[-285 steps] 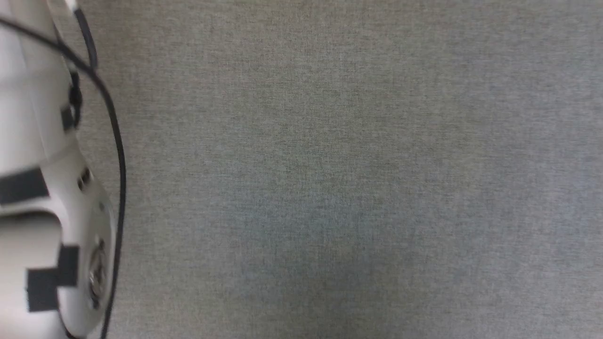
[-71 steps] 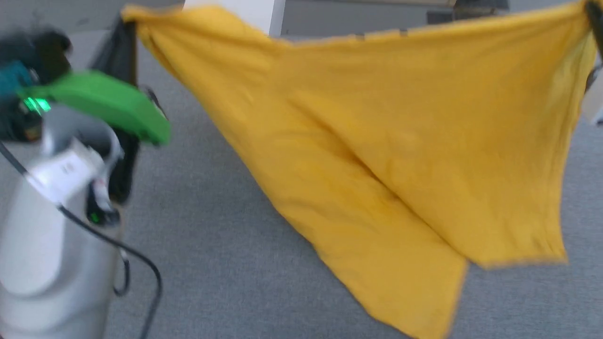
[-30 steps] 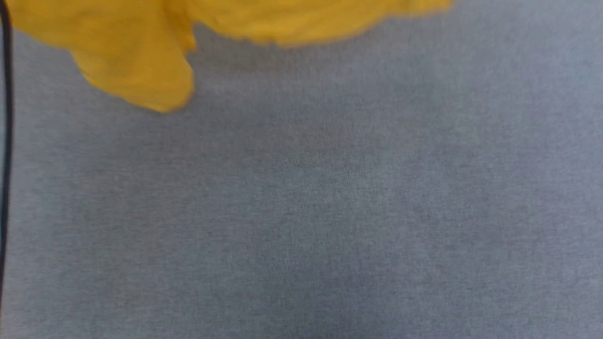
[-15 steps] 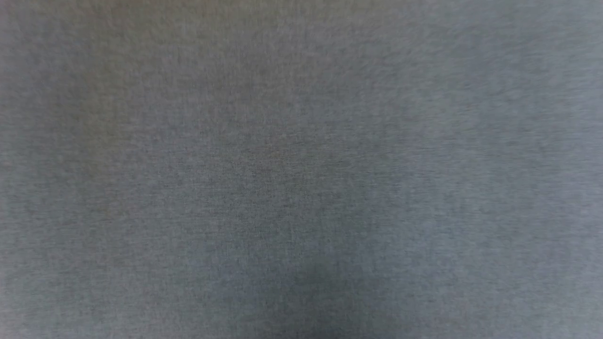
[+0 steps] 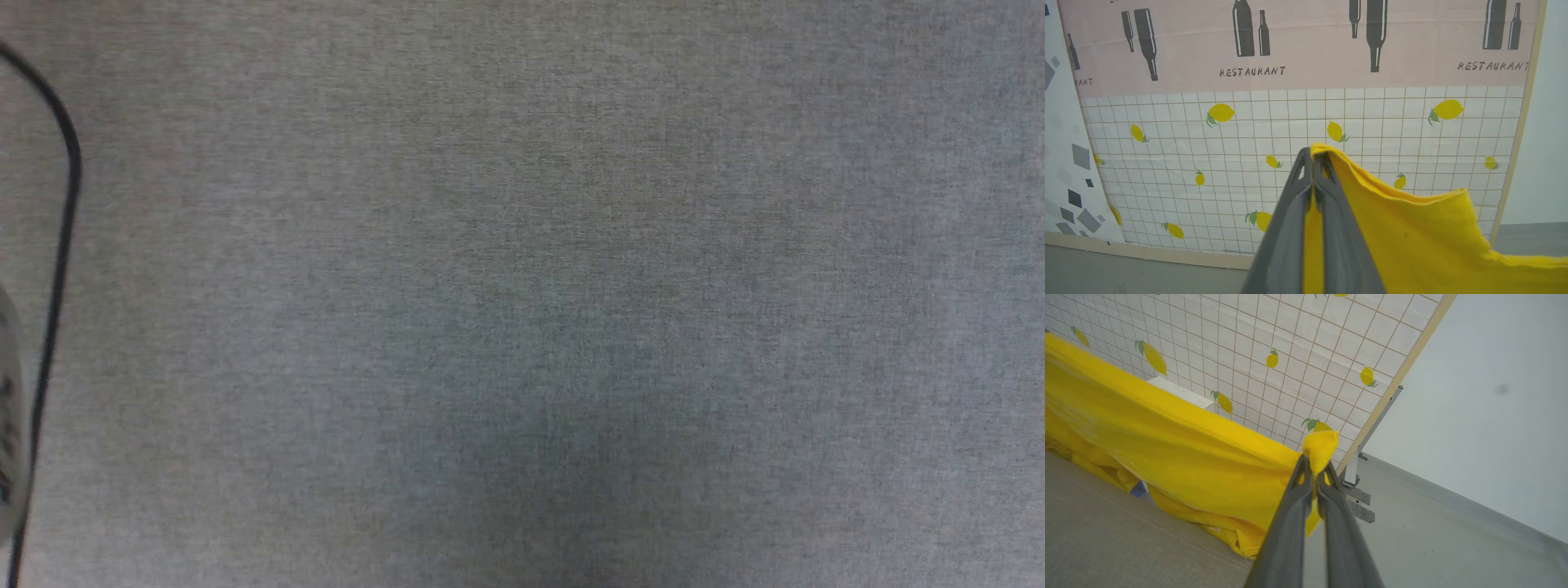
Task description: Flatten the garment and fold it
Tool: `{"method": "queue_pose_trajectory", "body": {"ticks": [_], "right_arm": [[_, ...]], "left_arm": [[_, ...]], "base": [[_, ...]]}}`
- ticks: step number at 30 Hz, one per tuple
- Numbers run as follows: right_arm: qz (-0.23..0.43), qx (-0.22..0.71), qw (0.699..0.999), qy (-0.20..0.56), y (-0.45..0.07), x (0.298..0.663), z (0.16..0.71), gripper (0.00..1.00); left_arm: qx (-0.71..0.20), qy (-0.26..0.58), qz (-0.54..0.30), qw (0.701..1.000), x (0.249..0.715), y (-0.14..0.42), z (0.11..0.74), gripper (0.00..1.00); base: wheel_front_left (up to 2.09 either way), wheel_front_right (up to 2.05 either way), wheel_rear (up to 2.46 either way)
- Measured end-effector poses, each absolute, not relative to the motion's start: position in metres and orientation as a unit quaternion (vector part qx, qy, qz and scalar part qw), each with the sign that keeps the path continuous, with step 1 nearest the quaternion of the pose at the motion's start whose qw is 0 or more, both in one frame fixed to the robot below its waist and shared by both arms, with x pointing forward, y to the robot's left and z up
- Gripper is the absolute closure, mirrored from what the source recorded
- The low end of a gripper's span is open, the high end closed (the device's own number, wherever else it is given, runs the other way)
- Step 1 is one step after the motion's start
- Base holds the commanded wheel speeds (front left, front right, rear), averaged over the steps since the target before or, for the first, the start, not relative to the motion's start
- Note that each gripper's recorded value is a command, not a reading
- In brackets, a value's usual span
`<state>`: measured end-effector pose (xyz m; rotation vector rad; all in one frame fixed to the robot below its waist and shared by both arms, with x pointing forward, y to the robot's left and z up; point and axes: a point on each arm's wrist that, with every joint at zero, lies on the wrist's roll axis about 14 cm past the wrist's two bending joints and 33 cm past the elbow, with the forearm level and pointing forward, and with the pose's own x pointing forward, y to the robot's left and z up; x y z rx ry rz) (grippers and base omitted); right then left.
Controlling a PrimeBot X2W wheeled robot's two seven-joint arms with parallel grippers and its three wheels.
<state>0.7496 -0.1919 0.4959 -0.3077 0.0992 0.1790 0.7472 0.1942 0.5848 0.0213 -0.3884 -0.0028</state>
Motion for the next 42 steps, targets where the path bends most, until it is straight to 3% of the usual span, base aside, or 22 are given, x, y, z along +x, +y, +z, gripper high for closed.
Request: {"method": "queue_pose_trajectory", "body": {"ticks": [7, 15, 24, 32, 42], "right_arm": [[0.115, -0.139, 0.983, 0.042, -0.204, 0.712, 0.501, 1.0], [0.126, -0.119, 0.98, 0.102, -0.221, 0.637, 0.482, 1.0], [0.107, -0.062, 0.978, 0.168, -0.23, 0.547, 0.459, 1.0], [0.059, -0.005, 0.971, 0.232, -0.245, 0.457, 0.435, 1.0], [0.032, 0.02, 0.944, 0.328, -0.25, 0.361, 0.406, 1.0]], "left_arm": [[-0.001, -0.158, -0.043, 0.987, 0.702, 0.189, 0.568, 1.0], [-0.028, -0.095, -0.067, 0.993, 0.618, 0.183, 0.559, 1.0], [-0.032, 0.08, -0.073, 0.994, 0.507, 0.176, 0.491, 1.0], [-0.054, 0.278, -0.076, 0.956, 0.395, 0.17, 0.425, 1.0], [-0.083, 0.433, -0.104, 0.891, 0.29, 0.151, 0.388, 1.0]], "base": [[0.0, 0.0, 0.0], [0.0, 0.0, 0.0], [0.0, 0.0, 0.0], [0.0, 0.0, 0.0], [0.0, 0.0, 0.0]]}}
